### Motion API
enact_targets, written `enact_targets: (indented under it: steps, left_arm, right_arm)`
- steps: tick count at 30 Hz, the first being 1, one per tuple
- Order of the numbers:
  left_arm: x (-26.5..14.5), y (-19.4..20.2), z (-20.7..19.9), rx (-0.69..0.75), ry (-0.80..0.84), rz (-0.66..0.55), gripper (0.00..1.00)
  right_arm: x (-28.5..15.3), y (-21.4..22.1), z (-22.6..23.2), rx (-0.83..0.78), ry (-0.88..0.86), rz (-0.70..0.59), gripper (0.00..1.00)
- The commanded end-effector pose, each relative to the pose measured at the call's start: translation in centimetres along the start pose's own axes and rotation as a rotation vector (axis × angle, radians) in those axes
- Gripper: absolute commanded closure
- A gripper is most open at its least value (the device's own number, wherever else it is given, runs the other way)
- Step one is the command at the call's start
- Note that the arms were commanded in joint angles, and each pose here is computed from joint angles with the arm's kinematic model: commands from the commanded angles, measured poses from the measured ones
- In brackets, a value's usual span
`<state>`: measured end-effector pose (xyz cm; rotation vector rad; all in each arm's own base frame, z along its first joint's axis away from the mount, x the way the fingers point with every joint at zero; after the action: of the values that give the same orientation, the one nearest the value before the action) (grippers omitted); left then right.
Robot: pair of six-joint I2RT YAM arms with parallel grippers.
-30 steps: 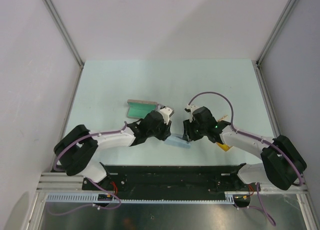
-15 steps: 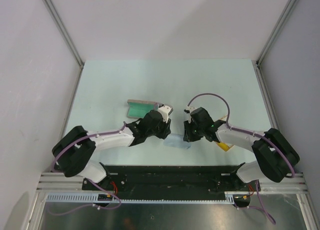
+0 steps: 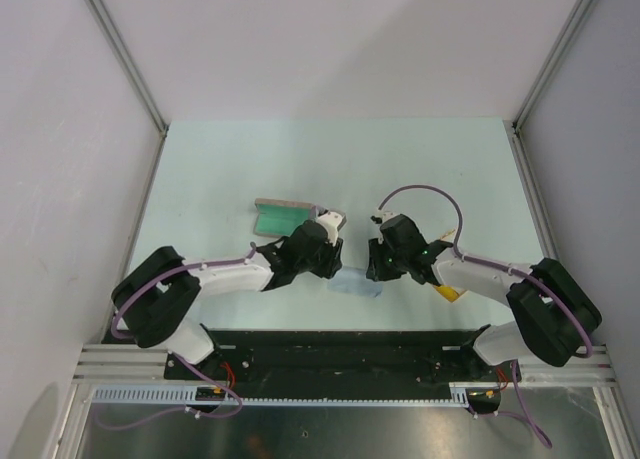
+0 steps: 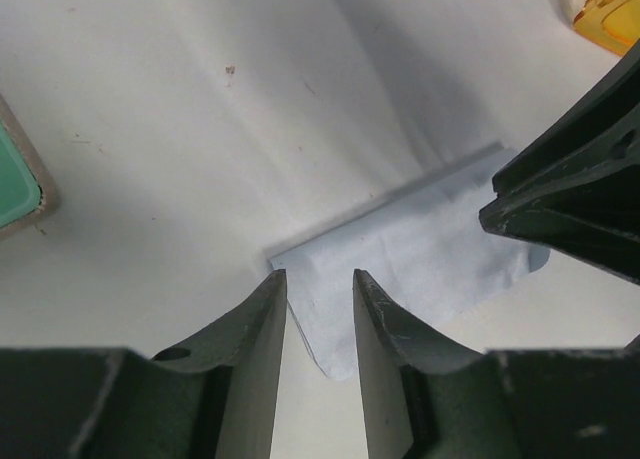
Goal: Organize the sunglasses
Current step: Fold the glasses cleaning cloth at the center of the board, then smooth out the glasses cleaning cloth at the center of the board.
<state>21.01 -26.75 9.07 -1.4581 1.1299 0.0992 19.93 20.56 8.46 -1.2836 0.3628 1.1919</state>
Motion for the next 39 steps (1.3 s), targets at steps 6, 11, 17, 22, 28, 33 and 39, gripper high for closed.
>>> enact_targets:
  steps: [6,11,17,22,28,33,39]
  left_arm:
    - [1.7,-1.0,-1.1,-0.016,0.030,0.006,0.64]
    - [2.3,-1.1,-1.1,-0.025,0.022,0.004,0.64]
    - [2.7,-0.8,-0.8,-0.026,0.003,0.014,0.64]
    - [3.2,-0.1,-0.5,-0.025,-0.012,0.036,0.64]
    - [3.7,0.0,0.0,-0.032,-0.059,0.033,0.64]
    - [4.2,-0.5,0.3,-0.044,-0.110,0.025,0.64]
    - [3.7,-1.1,0.3,-0.052,-0.119,0.011,0.64]
  right_arm:
    - [0.3,-0.8,-1.2,0.079,0.100,-0.034,0.69]
    - [0.5,-0.6,-1.5,0.092,0.111,-0.024,0.67]
    - [0.7,-0.5,-1.8,0.097,0.125,-0.016,0.66]
    - [0.9,-0.6,-2.2,0.104,0.132,-0.017,0.66]
    - [1.2,-0.8,-2.8,0.109,0.170,-0.031,0.66]
    - [1.5,-1.1,-3.4,0.123,0.199,-0.049,0.66]
    - [1.1,-2.7,-2.5,0.102,0.188,-0.115,0.68]
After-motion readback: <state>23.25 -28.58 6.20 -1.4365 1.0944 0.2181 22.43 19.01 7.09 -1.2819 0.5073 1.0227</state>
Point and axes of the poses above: each gripper's point midway between its finger pads, its own x axis out along the fingers, its own z axis along the line the jaws close on, y = z × x, the point moved 6 cm from there along -x, back along the fingers, and after that the axes turned 3 degrees about -x, right-handed, at the moved point
